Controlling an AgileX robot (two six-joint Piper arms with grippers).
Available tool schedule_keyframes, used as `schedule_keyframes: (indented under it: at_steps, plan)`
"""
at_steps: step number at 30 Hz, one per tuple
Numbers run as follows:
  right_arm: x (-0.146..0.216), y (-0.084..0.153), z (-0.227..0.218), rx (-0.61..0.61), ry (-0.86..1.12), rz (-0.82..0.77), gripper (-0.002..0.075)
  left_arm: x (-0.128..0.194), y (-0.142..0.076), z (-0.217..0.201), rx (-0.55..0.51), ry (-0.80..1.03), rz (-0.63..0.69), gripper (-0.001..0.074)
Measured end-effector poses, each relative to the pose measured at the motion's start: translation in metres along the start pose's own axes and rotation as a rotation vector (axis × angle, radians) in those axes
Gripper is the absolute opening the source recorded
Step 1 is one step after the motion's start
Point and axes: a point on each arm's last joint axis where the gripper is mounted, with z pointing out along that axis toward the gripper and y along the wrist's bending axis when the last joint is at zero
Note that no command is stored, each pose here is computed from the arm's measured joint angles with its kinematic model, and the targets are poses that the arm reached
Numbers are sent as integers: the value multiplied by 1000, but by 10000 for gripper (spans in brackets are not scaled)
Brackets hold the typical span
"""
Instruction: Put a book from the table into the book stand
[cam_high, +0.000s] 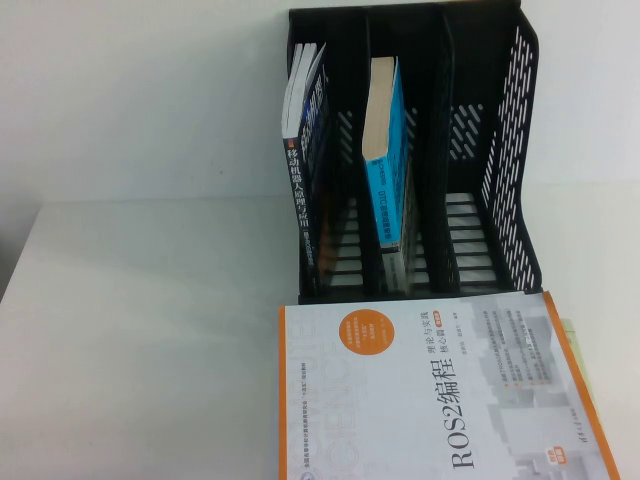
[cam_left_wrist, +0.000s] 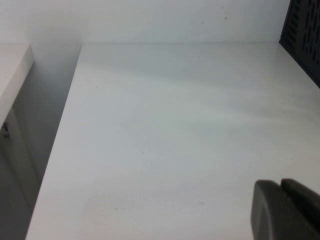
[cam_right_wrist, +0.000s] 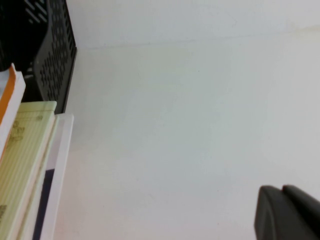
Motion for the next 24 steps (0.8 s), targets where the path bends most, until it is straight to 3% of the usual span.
schedule_keyframes:
  at_steps: [19, 24]
  plan:
    - [0, 0, 0, 0, 0, 2, -2, 0, 0, 0, -1, 0, 24, -2]
    - [0, 0, 0, 0, 0, 2, -2, -8, 0, 0, -4, -100, 40, -2]
